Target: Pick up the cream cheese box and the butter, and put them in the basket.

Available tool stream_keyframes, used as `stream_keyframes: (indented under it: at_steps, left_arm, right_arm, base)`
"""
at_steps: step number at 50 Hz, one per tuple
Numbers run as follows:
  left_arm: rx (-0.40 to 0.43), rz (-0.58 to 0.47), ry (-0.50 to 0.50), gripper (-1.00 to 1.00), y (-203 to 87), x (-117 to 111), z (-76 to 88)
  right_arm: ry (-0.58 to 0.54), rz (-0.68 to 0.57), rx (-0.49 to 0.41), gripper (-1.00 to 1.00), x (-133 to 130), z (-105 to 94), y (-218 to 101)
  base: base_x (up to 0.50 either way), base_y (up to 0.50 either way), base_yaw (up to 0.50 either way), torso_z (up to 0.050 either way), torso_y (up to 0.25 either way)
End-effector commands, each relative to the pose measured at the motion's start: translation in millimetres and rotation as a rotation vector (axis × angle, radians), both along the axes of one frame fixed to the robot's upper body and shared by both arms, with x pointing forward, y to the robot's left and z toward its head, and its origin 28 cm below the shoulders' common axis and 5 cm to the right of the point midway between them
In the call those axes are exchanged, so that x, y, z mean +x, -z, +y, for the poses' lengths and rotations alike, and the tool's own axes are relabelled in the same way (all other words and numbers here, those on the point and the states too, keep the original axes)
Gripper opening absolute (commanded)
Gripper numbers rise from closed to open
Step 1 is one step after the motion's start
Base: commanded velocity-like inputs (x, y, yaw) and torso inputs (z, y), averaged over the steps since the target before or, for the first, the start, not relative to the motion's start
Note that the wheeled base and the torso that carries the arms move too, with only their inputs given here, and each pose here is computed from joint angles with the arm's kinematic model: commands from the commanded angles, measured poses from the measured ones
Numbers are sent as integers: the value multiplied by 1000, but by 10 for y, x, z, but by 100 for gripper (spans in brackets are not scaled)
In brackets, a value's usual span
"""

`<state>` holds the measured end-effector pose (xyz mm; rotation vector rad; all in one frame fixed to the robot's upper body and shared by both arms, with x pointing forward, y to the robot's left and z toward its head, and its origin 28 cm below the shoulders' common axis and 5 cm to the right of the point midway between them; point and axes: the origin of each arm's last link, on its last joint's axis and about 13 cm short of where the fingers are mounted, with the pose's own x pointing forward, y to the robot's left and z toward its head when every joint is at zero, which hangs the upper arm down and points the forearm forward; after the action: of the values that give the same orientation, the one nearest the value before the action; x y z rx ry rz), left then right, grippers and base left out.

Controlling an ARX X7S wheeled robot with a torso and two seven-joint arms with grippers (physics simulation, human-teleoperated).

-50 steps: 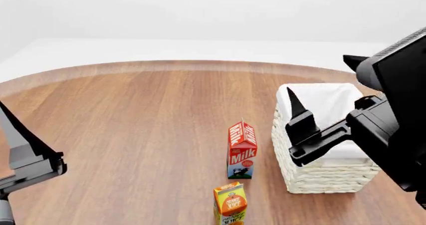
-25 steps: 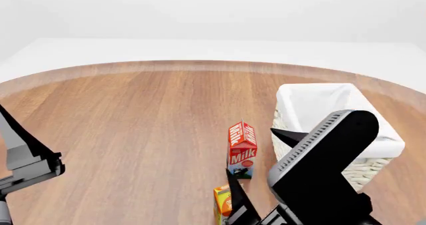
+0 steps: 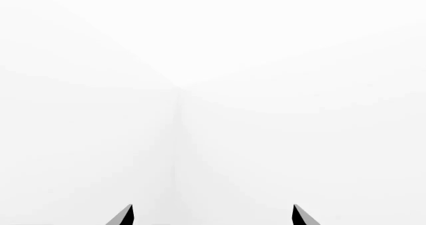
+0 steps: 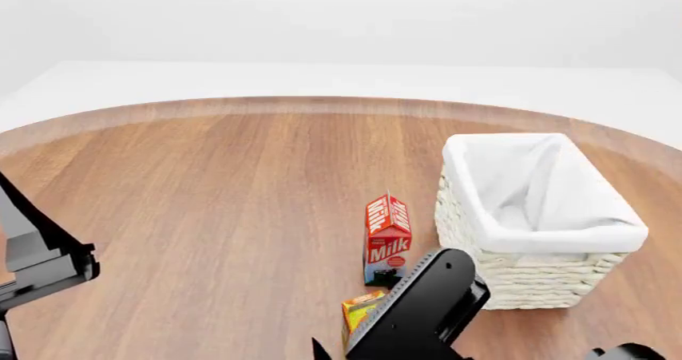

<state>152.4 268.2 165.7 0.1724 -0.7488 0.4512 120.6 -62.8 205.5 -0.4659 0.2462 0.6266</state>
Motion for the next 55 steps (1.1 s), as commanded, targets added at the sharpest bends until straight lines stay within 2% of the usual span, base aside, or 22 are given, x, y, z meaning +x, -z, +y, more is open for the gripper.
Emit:
stream_keyframes:
  at_steps: [1, 15, 34, 55]
  left_arm:
    - [4, -6, -21, 100, 5, 0, 35]
    - [5, -4, -21, 100, 21, 7, 39]
    - [0, 0, -33, 100, 25, 2, 61]
    - [-3, -3, -45, 100, 28, -3, 87]
  right_arm:
    - [-54, 49, 33, 100, -64, 157, 135]
    - [-70, 119, 64, 100, -122, 281, 244]
    - [-85, 217, 201, 100, -331, 542, 282]
    - [-86, 310, 255, 100, -335, 641, 503]
  base:
    - [0, 0, 0, 0, 0]
    - [0, 0, 0, 0, 0]
    - [0, 0, 0, 0, 0]
    - [0, 0, 0, 0, 0]
